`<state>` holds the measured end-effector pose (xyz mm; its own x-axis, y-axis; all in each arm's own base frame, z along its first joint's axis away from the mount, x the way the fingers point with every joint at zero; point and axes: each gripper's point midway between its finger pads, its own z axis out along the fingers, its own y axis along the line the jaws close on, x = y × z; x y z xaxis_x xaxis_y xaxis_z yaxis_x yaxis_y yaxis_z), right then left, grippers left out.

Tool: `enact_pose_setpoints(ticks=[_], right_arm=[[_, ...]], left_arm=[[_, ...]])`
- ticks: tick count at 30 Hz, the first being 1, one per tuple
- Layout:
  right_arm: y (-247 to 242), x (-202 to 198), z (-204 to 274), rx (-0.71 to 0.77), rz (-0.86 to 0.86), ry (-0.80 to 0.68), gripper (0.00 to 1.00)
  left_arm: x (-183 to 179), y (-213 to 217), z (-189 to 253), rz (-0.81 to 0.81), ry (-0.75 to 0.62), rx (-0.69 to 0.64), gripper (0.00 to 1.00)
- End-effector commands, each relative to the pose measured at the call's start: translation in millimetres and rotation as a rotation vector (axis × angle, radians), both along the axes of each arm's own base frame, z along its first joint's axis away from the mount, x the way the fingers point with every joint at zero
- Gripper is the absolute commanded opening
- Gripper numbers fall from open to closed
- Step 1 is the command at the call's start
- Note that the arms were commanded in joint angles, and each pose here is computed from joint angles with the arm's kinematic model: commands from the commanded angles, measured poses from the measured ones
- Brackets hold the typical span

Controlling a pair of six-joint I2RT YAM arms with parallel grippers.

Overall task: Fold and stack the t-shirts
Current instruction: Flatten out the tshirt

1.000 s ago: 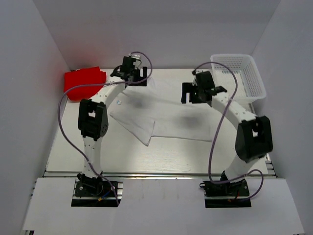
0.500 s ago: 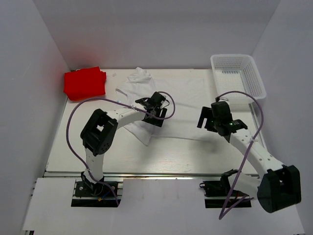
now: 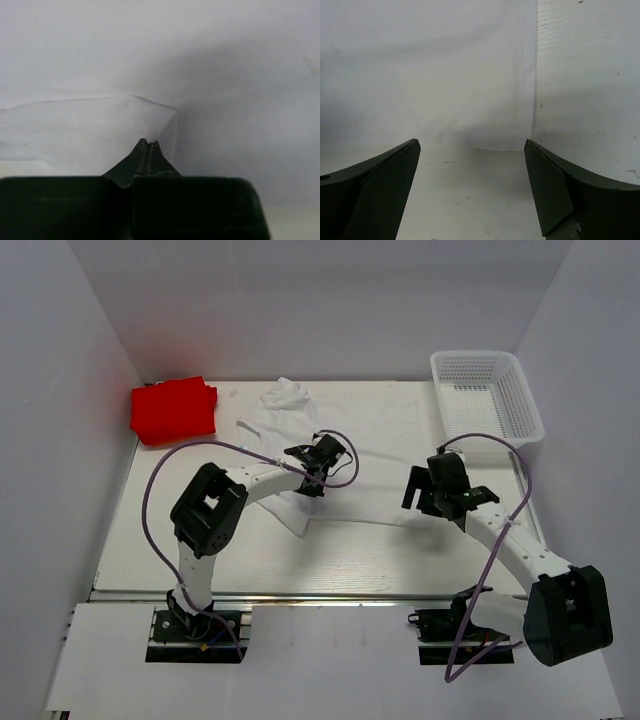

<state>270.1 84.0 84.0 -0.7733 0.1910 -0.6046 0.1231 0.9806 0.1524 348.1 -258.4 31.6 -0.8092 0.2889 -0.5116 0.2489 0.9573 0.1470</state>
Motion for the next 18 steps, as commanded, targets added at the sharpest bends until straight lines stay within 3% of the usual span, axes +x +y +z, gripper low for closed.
enact_pose_setpoints(ticks=[1, 5, 8, 13, 18], right_arm=[[5.7, 7.0, -4.0, 0.023, 0.014, -0.012, 0.9], [17.1, 11.9, -13.6, 0.046, 0.055, 0.02, 0.9], [19.5, 14.7, -18.4, 0.052, 0.059, 0.033, 0.9], [18.8, 13.1, -19.2, 0.052, 0.06, 0.032, 0.9], [17.7, 10.9, -19.7, 0.048, 0.064, 0.018, 0.9]], left_arm=[[12.9, 8.1, 29.0, 0.077, -0.102, 0.003, 0.0], [1.2, 23.5, 65.2, 0.15, -0.179, -0.073, 0.0], [-30.3, 53.6, 67.6, 0.244, -0.172, -0.096, 0.0], [-85.5, 92.7, 59.4, 0.397, -0.103, -0.149, 0.0], [-148.2, 144.8, 33.1, 0.508, 0.008, -0.06, 0.0]])
